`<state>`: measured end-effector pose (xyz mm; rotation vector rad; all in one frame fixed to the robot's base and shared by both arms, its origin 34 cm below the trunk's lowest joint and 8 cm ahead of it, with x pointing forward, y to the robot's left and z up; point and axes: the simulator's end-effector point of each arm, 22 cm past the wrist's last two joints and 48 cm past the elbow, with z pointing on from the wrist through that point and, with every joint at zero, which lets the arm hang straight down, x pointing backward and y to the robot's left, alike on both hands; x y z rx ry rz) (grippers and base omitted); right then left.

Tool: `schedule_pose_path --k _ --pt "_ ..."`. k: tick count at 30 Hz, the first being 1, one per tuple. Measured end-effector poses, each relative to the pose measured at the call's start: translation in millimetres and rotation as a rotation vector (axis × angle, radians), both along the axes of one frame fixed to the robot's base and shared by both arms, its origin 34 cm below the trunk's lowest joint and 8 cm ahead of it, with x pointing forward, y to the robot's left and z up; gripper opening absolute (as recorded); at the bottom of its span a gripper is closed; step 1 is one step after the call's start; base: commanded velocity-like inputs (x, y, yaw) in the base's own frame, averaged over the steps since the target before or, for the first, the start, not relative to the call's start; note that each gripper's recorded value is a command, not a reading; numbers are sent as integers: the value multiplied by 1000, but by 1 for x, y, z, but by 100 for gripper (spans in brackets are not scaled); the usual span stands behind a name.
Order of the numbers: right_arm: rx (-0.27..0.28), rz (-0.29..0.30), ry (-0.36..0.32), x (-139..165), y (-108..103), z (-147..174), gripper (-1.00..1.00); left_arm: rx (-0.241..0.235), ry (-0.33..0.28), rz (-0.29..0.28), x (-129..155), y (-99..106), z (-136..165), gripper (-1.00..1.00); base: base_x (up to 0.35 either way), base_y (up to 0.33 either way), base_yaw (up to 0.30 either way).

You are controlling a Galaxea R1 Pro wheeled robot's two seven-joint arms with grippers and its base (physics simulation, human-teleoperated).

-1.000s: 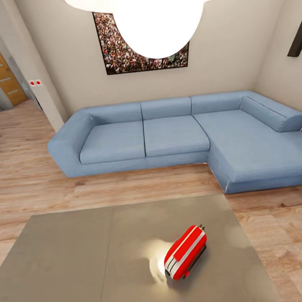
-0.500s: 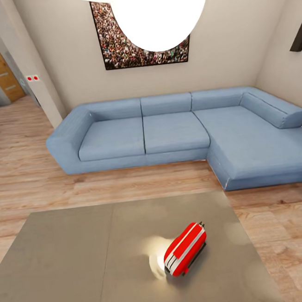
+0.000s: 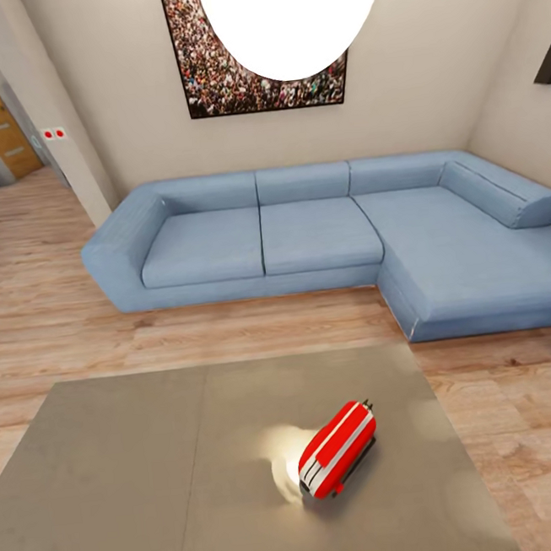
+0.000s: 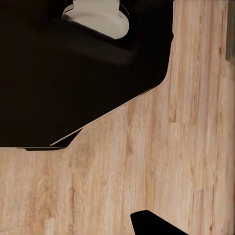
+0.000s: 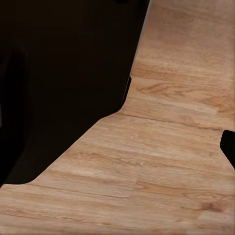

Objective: Turn on the radio receiver that's on the table in the living room.

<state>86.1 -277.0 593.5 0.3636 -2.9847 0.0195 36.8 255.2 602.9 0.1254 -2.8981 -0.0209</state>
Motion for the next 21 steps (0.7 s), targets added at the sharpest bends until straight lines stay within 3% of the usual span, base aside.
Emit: schedule_pose_path --k 21 --pt "-1 -1 36 -14 0 2 100 1 34 1 -13 1 3 100 0 0 0"
